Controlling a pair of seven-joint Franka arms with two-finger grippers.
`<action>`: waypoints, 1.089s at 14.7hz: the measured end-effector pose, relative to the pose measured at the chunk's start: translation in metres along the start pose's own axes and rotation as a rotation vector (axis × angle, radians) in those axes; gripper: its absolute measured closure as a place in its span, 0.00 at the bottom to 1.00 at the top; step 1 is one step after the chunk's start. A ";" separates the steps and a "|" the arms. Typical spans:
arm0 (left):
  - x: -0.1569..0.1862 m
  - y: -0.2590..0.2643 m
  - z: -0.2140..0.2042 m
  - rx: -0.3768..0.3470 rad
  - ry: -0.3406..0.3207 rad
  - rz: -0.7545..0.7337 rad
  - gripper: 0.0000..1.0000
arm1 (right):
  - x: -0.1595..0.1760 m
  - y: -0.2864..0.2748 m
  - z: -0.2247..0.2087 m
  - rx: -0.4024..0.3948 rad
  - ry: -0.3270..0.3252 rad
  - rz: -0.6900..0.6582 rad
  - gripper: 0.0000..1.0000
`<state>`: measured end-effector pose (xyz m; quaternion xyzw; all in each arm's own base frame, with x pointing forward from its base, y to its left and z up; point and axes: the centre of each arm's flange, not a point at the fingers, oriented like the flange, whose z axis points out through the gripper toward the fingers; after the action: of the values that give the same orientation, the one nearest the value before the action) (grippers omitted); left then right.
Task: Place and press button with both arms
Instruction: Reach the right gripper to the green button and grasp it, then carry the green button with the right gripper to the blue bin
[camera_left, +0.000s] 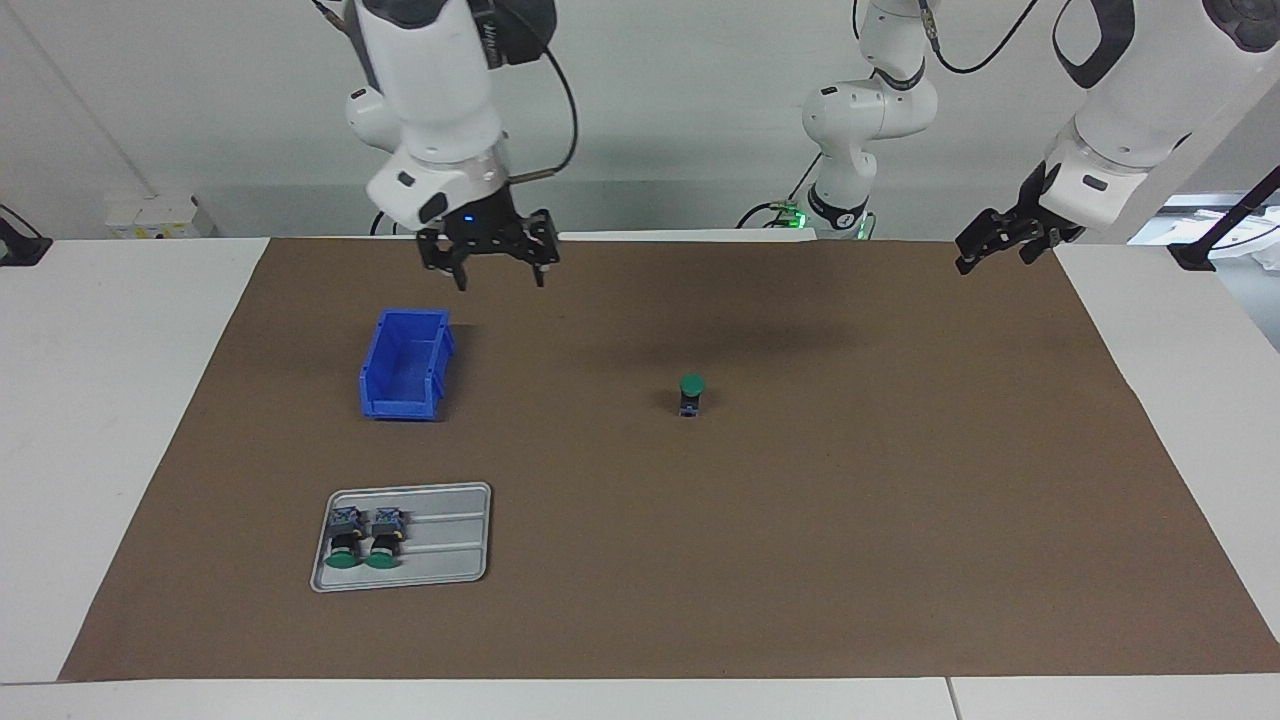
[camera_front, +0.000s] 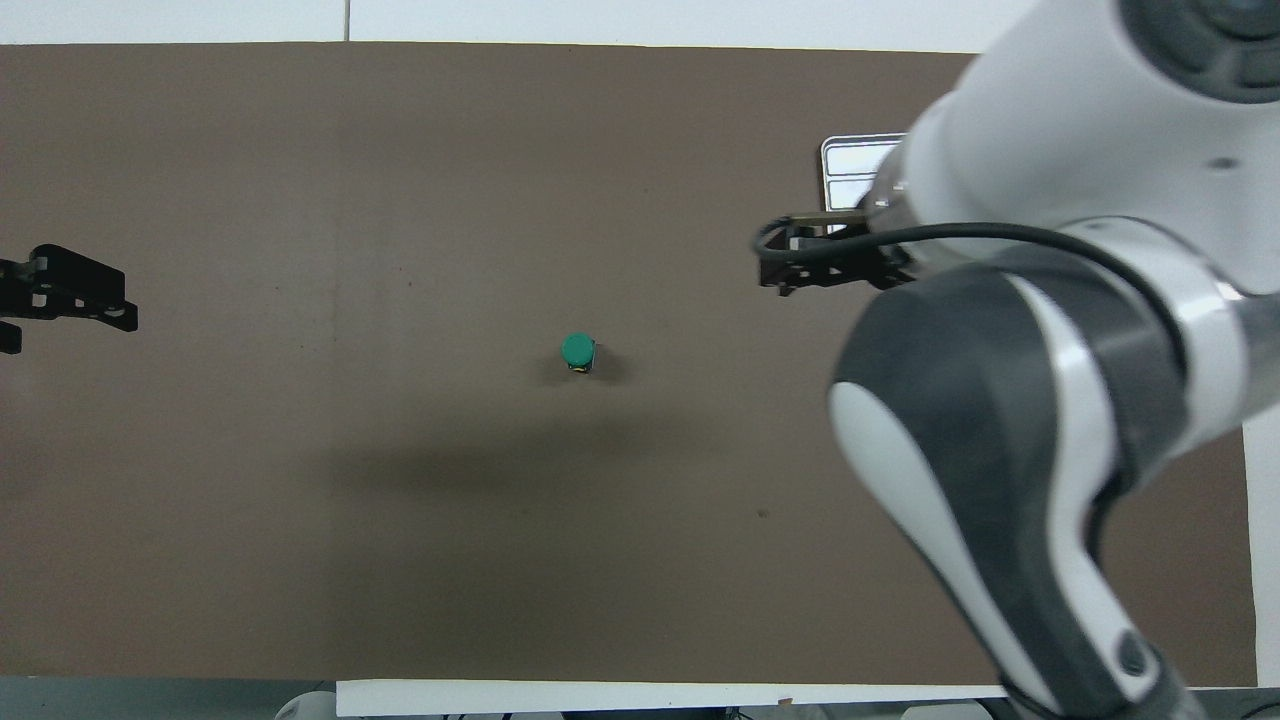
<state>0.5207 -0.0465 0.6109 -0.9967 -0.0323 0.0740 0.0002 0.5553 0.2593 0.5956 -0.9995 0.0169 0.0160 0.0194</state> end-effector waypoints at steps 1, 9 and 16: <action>0.000 -0.004 0.000 0.016 0.003 0.017 0.01 | 0.005 -0.032 0.012 0.003 0.006 0.028 0.00; 0.001 -0.006 0.000 0.032 0.004 0.044 0.00 | 0.015 -0.191 0.155 0.040 0.087 0.116 0.00; 0.001 -0.006 0.000 0.032 0.003 0.044 0.00 | 0.007 -0.186 0.236 -0.007 0.043 0.113 0.00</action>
<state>0.5210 -0.0403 0.6111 -0.9972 -0.0092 0.0728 0.0146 0.5611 0.4544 0.3665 -0.9971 0.0739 -0.0041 0.0146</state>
